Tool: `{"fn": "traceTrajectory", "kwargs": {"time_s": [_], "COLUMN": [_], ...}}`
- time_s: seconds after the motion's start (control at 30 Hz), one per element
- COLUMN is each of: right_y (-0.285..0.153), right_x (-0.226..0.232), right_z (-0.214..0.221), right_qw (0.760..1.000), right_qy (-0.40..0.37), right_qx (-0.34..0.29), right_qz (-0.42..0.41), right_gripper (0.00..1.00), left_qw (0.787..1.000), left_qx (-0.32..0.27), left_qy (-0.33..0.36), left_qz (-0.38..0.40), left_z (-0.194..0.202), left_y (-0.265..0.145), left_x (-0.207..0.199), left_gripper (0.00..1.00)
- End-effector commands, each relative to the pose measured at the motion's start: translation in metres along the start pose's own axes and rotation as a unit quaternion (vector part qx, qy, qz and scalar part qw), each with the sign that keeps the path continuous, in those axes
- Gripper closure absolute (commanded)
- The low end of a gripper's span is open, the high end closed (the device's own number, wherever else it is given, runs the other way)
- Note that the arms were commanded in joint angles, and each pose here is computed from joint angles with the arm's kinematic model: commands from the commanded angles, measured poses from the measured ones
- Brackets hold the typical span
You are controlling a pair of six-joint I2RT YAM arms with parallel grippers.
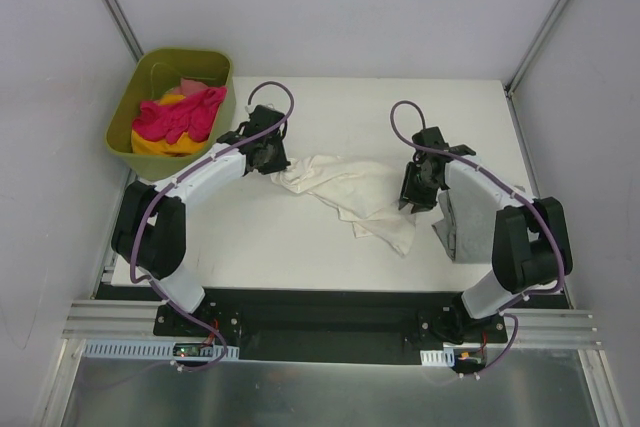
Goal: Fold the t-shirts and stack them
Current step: Flatten the tshirt out
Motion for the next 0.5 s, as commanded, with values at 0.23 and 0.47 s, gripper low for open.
{"fn": "traceTrajectory", "kwargs": {"time_s": [0.23, 0.47], "right_y": [-0.012, -0.049], "right_x": [0.016, 0.024], "right_z": [-0.01, -0.026], "right_qw": [1.0, 0.994], "right_qy": [0.005, -0.029], "right_qx": [-0.011, -0.079], "right_qz": [-0.027, -0.066], "right_gripper": [0.99, 0.99], "left_qw": [1.0, 0.998], "left_qx": [-0.026, -0.067], "left_qy": [-0.007, -0.003], "left_qz": [0.001, 0.006], "left_z": [-0.012, -0.035], "left_y": [-0.016, -0.037], "left_x": [0.004, 0.002], "left_gripper": [1.0, 1.0]}}
Point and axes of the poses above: each gripper's point midway between its finger pads, its own y axis out along the fingers, its own x axis along the line the jaws close on, z = x × y, the point moved 2 cm from there along -y, back along the fingers, and after that the axes turned 11 degrees about y, right-handed, at the moved point
